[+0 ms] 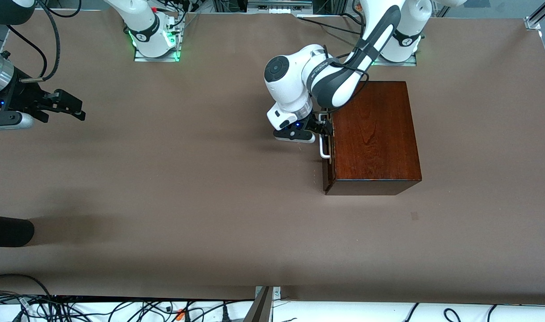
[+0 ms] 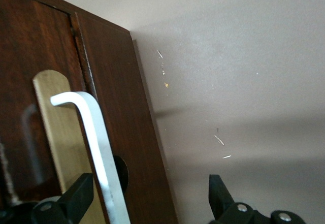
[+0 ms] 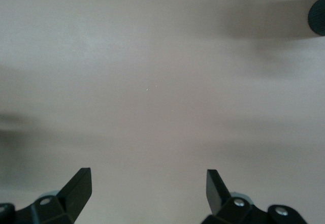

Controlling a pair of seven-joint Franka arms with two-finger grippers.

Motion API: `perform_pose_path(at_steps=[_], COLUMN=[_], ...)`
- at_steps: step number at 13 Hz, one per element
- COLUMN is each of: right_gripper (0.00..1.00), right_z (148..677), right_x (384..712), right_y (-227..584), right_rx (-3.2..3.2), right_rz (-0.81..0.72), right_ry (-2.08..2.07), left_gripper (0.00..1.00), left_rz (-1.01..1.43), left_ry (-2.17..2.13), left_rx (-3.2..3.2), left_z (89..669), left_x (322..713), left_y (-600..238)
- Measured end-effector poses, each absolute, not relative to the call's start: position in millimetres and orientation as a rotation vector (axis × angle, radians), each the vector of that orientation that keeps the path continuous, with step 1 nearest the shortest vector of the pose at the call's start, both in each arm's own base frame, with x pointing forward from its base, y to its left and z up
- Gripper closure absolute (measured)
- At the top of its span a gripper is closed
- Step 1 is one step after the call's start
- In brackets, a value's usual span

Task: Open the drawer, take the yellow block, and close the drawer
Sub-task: 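Pull the drawer handle outward with the left gripper, opening the drawer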

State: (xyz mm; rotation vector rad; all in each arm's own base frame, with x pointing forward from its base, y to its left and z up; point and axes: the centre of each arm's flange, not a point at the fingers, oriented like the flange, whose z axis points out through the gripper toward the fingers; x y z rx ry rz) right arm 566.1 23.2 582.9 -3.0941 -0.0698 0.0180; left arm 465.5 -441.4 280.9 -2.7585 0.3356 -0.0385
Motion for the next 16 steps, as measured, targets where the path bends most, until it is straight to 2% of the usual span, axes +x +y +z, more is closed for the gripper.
perform_pose_path(at_steps=[16], right_gripper=[0.00], right_z=[583], right_x=[566], right_y=[23], right_rx=[-3.094], right_rz=[0.018], right_ry=[-0.070], left_gripper=[0.00], left_rz=[-0.109], left_ry=[0.126], left_rx=[-3.056], left_z=[289], left_x=[468], left_y=[-474])
